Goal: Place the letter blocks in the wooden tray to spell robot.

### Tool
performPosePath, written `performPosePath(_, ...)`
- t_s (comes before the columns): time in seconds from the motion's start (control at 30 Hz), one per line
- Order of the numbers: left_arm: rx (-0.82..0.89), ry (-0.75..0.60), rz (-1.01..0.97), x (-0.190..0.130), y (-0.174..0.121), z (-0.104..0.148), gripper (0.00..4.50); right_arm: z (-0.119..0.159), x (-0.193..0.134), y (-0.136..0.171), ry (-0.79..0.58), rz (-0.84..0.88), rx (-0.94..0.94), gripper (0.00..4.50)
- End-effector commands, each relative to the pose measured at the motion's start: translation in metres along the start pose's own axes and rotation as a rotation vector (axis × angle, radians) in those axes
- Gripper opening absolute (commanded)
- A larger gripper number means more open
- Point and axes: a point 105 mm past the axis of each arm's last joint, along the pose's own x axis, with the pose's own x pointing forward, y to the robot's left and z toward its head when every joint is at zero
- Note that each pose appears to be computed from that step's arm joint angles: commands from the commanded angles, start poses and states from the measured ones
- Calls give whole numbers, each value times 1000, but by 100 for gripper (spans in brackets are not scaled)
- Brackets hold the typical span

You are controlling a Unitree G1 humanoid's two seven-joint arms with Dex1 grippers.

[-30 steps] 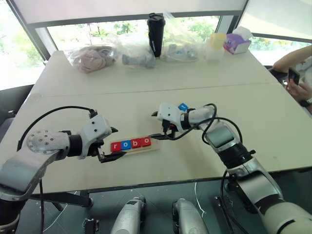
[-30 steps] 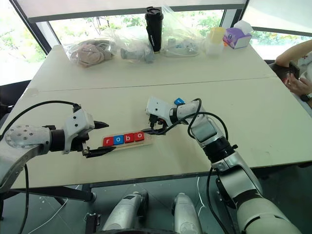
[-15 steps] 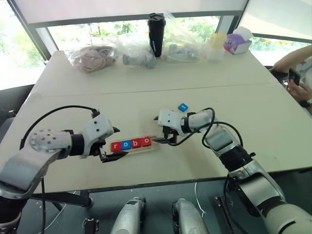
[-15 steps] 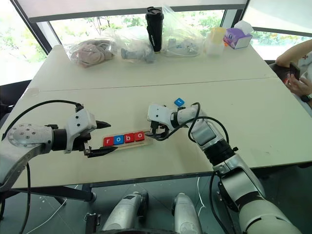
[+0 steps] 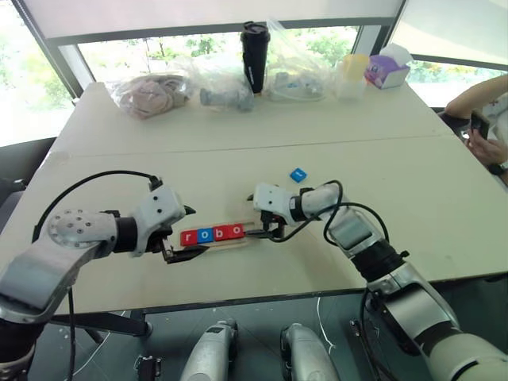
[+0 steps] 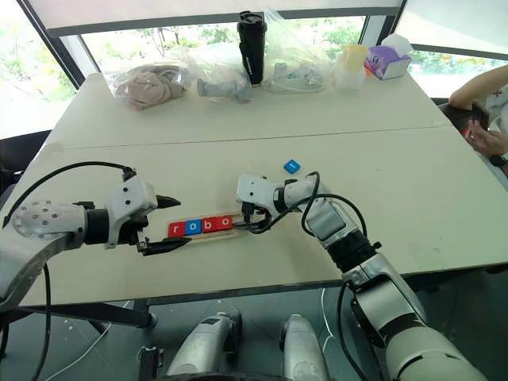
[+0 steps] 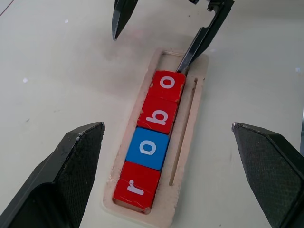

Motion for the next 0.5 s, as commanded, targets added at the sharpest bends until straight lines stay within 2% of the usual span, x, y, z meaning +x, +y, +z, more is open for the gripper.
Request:
performPosePath(0.03, 18, -20, 15, -2, 2, 6, 450, 10, -2, -4, -25, -17, -29, 448)
performPosePath(0.17, 16, -26, 15, -1, 0, 7, 450, 4, -17, -15, -1, -64, -42, 448)
performPosePath(0.23, 14, -39, 14, -2, 1, 9, 450, 5, -35, -35, -16, -143, -6, 448)
performPosePath(0.33, 3, -82, 8, -2, 0, 17, 450, 12, -64, -67, -95, -288, 130, 448)
performPosePath(0.4, -11, -136, 8, -1, 2, 27, 450, 9, -84, -97, -161, -453, 292, 448)
performPosePath(0.5, -14, -157, 12, 0, 5, 32, 450, -4, -95, -117, -167, -588, 424, 448)
